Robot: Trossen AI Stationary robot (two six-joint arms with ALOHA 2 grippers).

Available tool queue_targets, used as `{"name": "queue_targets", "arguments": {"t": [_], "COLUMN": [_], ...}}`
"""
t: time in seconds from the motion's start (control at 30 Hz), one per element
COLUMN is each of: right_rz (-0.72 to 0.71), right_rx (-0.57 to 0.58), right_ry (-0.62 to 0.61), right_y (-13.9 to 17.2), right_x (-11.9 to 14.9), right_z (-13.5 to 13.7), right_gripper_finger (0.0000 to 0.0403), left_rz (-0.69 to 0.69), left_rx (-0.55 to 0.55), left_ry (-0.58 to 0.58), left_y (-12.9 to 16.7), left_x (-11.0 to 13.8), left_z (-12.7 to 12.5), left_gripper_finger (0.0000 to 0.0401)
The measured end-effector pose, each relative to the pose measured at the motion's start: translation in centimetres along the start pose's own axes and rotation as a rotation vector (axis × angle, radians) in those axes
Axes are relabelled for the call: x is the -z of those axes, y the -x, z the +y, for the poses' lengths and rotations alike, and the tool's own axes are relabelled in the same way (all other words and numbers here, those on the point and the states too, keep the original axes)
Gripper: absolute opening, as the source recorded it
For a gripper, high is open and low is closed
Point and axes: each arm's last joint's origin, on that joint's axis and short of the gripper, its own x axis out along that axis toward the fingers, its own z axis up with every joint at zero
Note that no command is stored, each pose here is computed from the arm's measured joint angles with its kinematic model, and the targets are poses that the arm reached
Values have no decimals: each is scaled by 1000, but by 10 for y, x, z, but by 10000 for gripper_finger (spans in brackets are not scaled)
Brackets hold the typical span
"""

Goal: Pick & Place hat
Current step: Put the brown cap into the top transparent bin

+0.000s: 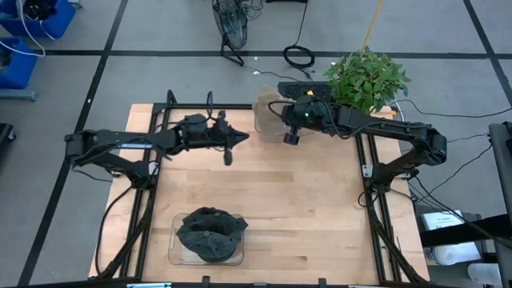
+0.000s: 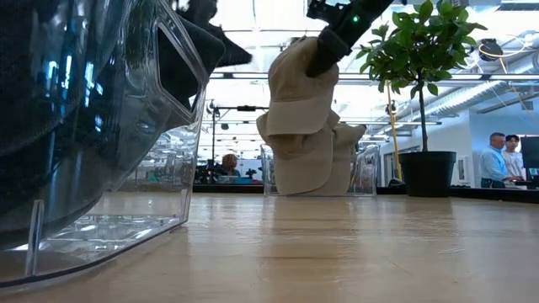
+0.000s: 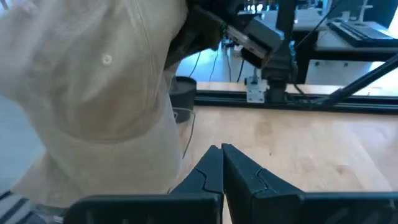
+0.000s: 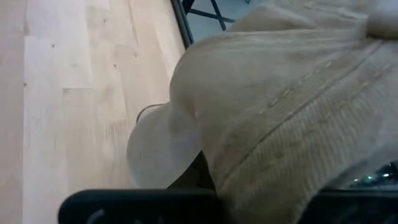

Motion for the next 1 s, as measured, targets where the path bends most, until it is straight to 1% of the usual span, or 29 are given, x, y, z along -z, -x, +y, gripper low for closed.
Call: {"name": "queue_targets", "arguments": {"t": [0.13, 0.27, 0.4, 0.5, 0.67, 0.77, 0.9, 1.0], "right_rz": [1, 11, 11, -1, -54, -58, -23, 7], "right_rx": [0, -4, -6, -10, -63, -66, -79, -85], "right_ry": [15, 43, 46, 48, 17, 16, 20, 27], "right_y": [-4, -6, -6, -6, -6, -9, -18, -25], "right_x": [4, 8, 8, 7, 4, 6, 21, 35], "right_z": [2, 4, 5, 5, 5, 7, 16, 24], "right_gripper_finger": [0, 0, 0, 0, 0, 0, 0, 0], "left_rz": [42, 115, 223, 247, 311, 329, 356, 367], "left_rx": [-8, -20, -40, -58, -92, -101, -101, -102], "left_ry": [15, 22, 39, 51, 110, 128, 137, 155], "left_y": [-27, -53, -74, -85, -98, -100, -105, -104], "left_x": [3, 6, 18, 21, 30, 32, 40, 41], "left_z": [5, 14, 25, 34, 48, 52, 52, 52], "left_gripper_finger": [3, 5, 4, 7, 5, 8, 3, 9]}}
